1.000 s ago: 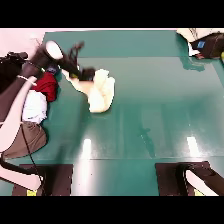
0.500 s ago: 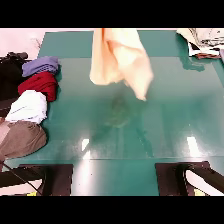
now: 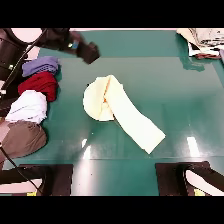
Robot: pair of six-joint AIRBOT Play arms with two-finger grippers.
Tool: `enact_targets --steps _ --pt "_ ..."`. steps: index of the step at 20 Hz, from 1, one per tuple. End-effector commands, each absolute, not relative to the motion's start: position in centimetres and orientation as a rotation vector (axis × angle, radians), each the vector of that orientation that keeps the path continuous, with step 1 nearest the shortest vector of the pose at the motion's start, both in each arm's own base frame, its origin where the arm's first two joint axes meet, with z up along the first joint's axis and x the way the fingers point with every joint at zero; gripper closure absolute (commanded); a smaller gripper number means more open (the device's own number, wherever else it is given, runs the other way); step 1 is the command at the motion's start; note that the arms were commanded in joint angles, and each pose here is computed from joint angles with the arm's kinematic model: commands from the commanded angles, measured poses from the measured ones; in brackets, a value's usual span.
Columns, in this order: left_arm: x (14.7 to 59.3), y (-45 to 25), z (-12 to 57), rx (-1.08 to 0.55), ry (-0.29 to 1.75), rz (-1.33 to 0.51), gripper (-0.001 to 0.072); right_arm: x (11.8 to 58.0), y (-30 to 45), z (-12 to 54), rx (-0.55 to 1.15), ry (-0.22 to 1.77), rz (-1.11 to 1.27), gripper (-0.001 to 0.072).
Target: Fold the shirts.
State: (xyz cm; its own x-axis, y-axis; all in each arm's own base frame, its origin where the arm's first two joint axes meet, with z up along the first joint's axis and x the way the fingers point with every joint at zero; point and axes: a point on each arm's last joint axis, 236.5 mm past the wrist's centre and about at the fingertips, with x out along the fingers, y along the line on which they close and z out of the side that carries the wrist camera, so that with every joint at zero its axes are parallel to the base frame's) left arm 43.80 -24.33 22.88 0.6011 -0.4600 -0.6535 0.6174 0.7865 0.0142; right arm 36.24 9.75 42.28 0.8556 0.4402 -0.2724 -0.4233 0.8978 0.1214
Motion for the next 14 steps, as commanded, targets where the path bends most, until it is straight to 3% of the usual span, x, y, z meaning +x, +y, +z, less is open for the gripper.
enact_targets --steps 1,4,7,14 --pt "43.5 -15.6 14.7 0.208 1.009 -0.435 0.0170 35.8 9.9 41.5 0.051 0.335 0.465 0.0691" --pt "42.2 -12.2 6.6 -0.045 1.196 -0.407 0.0169 35.7 10.0 41.3 0.048 0.346 0.468 0.0691" --pt "42.4 -12.4 1.2 -0.353 1.195 -0.396 0.0169 35.3 10.1 40.4 0.040 0.387 0.479 0.0691" --pt "41.4 -17.2 -7.0 -0.350 1.295 -0.500 0.0169 34.8 10.3 38.0 0.042 0.471 0.491 0.0691"
